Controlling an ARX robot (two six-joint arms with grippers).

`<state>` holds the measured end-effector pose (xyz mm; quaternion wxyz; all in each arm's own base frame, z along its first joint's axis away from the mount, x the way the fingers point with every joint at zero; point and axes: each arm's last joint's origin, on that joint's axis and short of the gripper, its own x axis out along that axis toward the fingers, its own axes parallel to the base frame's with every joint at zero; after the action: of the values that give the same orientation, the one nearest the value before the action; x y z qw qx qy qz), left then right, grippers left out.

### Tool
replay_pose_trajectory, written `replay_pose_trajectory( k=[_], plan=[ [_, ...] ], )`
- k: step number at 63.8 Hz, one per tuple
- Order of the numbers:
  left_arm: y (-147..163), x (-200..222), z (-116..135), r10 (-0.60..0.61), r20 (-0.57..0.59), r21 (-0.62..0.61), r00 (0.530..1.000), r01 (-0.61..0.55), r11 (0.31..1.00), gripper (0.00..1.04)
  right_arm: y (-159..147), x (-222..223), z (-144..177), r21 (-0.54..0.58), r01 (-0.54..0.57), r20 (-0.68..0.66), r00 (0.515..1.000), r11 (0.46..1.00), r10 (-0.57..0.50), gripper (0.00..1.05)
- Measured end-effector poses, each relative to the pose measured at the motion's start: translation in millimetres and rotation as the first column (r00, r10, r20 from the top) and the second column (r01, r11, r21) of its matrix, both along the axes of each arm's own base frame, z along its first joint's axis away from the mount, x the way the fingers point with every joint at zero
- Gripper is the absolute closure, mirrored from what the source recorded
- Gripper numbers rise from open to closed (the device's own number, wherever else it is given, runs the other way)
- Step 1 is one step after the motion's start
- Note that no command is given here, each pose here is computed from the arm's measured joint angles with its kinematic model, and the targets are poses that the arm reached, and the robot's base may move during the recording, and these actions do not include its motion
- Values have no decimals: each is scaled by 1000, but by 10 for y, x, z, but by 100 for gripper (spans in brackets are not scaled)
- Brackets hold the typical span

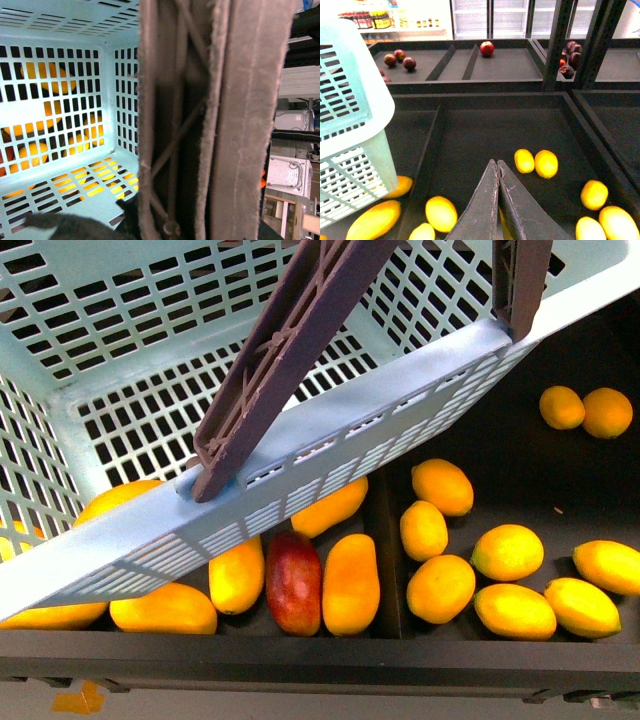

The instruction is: Pick lemon and mango into basket

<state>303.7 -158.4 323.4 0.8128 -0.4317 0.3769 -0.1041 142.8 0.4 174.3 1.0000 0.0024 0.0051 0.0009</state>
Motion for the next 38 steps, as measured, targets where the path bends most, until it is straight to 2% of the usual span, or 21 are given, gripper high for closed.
replay_pose_trajectory(
  k=[5,7,22,26,38],
  plan=[
    [0,0,0,0,0,0,1000,0,1000,91,0,-29,-33,-1,0,10,1000,1000,0,102],
    [0,0,0,-1,0,0,1000,1,1000,91,0,-41,-56,-2,0,17,1000,1000,0,98],
    [0,0,0,-1,-1,-1,1000,1,1000,91,0,-42,-59,-2,-1,21,1000,1000,1,59],
    [0,0,0,-1,1,1,1000,1,1000,91,0,-42,-59,-2,-1,21,1000,1000,1,46],
    [0,0,0,-1,0,0,1000,1,1000,91,0,-42,-59,-2,-1,21,1000,1000,1,16]
  ],
)
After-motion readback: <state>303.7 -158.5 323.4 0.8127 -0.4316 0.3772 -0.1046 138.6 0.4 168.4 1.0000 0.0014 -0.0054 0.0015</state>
